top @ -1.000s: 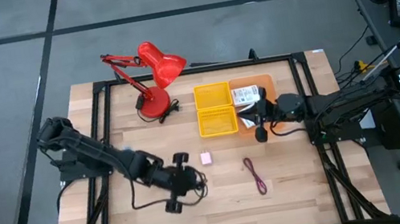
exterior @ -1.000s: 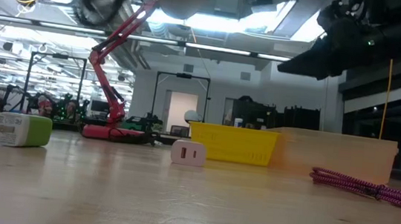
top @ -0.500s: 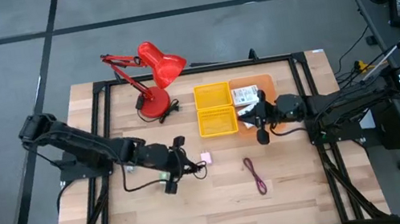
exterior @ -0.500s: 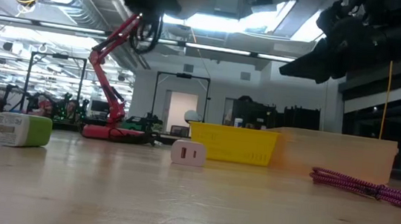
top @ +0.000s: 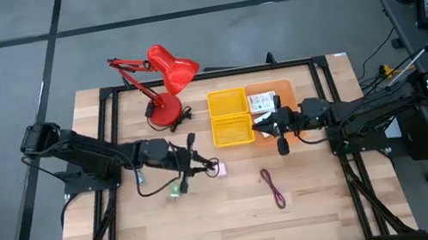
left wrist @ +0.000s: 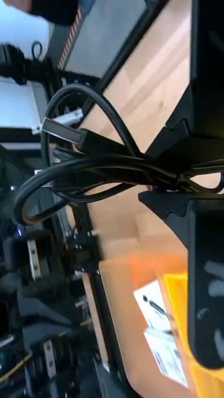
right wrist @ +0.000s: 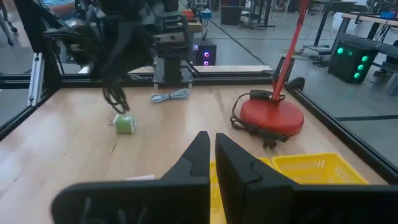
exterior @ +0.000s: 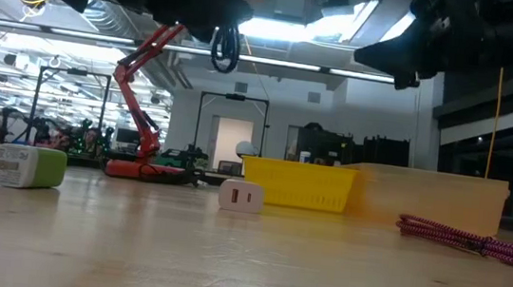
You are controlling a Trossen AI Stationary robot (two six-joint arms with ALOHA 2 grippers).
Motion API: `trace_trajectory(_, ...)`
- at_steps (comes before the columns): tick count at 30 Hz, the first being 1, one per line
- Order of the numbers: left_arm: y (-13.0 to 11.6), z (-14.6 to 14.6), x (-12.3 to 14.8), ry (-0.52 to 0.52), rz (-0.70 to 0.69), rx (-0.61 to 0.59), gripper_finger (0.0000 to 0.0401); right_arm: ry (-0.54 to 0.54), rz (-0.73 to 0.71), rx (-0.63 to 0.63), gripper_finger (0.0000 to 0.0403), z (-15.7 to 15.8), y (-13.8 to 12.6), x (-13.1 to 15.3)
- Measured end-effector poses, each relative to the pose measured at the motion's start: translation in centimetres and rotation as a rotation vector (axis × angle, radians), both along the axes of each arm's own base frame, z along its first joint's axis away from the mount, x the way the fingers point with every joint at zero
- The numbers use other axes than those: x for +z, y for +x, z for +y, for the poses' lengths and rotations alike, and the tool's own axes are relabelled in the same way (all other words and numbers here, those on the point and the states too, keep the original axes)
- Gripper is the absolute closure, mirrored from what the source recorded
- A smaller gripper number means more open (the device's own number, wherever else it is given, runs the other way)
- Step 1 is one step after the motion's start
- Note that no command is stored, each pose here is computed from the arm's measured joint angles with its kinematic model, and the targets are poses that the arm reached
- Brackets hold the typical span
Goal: Pick and place items into bin
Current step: Put the black charger cable into the top yellow bin
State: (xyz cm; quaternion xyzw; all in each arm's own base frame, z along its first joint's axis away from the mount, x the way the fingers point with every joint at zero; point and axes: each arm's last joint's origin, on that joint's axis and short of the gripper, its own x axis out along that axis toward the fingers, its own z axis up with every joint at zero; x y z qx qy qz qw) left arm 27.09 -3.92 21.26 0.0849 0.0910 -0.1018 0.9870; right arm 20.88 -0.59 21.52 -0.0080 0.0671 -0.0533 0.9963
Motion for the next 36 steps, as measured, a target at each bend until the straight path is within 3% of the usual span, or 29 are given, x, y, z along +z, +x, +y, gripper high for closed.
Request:
trace_trajectory(4, -0.2, 0.8, -0.1, 0.024, -0.054, -0.006, 0.0359, 0.001, 0.003, 0.0, 0.0393, 0.0, 0.0, 0.0)
trace_trajectory(10, -0.5, 2.1, -0.4, -0.018, -0.104, -0.012, 0.0359, -0.001, 0.004, 0.0, 0.0393, 0.0, 0.0, 0.0)
trace_trajectory(12, -0.5, 2.4, -0.3, -0.027, -0.108, 0.05, 0.0359, -0.001, 0.004, 0.0, 0.0393, 0.0, 0.0, 0.0)
trace_trajectory(19, -0.5, 3.1, -0.2, -0.068, -0.138, 0.473, 0.0358, -0.001, 0.011, -0.001, 0.0393, 0.0, 0.0, -0.1)
trace_trajectory(26, -0.1, 3.1, -0.8, -0.083, -0.134, 0.507, 0.0359, -0.002, 0.011, -0.003, 0.0393, 0.0, 0.0, -0.1)
trace_trajectory(36, 2.9, 5.5, -4.2, -0.091, -0.188, 0.641, 0.0359, -0.002, 0.011, -0.004, 0.0393, 0.0, 0.0, -0.1)
